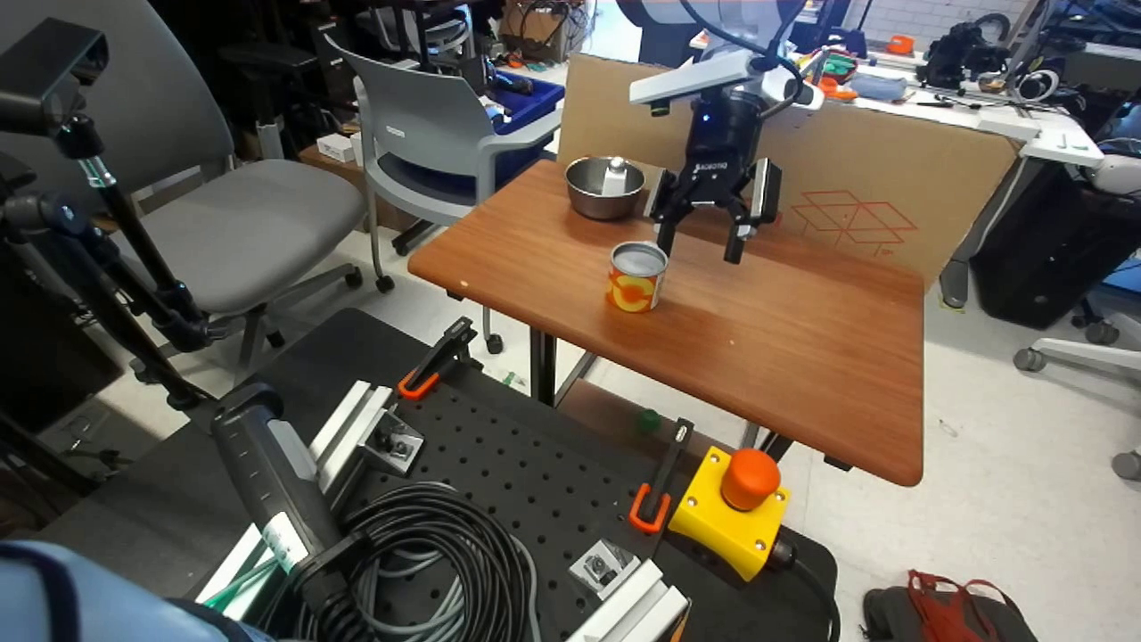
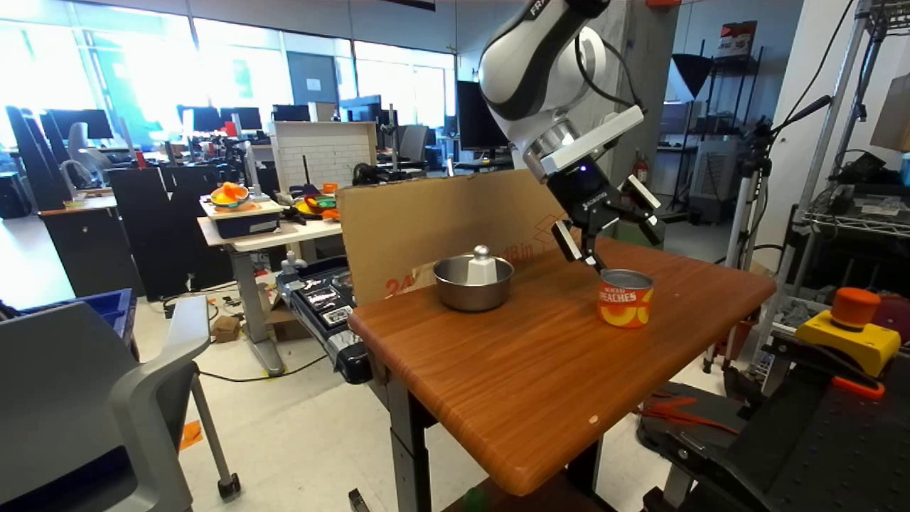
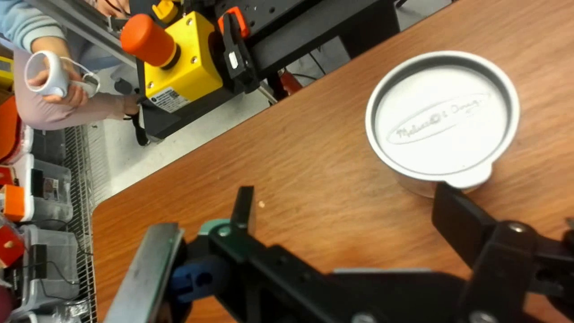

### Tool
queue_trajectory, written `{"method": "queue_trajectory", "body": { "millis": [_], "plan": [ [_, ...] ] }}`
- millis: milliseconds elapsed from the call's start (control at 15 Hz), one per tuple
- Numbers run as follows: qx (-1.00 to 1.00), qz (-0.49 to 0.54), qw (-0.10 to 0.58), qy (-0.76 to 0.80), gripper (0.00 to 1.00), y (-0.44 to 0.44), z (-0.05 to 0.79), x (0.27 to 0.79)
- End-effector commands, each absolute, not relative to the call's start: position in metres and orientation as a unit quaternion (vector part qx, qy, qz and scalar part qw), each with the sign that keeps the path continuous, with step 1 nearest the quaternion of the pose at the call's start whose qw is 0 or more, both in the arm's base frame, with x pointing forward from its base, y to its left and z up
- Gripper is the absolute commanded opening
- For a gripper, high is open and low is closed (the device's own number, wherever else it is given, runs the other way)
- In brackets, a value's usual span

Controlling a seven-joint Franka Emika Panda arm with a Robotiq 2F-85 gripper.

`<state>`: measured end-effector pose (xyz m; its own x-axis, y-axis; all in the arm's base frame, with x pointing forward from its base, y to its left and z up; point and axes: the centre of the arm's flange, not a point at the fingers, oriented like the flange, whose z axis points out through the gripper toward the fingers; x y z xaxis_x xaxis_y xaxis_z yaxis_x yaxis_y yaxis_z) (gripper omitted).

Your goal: Move the can to the left

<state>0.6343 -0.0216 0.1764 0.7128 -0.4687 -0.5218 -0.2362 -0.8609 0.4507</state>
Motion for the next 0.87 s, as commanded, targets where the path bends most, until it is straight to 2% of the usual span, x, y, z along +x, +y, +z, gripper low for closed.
{"method": "queue_trajectory", "body": {
  "millis": [0, 133, 400, 467, 600, 800],
  "plan": [
    [0.907, -0.339, 0.151, -0.199, 1.00, -0.021, 0.191, 0.638],
    [0.917, -0.313, 0.145, -0.201, 1.00, -0.026, 0.219, 0.633],
    [0.952, -0.200, 0.136, -0.188, 1.00, -0.024, 0.306, 0.610],
    [0.939, -0.243, 0.143, -0.199, 1.00, -0.026, 0.264, 0.646],
    [0.947, -0.212, 0.134, -0.199, 1.00, -0.024, 0.302, 0.638],
    [0.949, -0.208, 0.131, -0.199, 1.00, -0.024, 0.308, 0.630]
  ]
}}
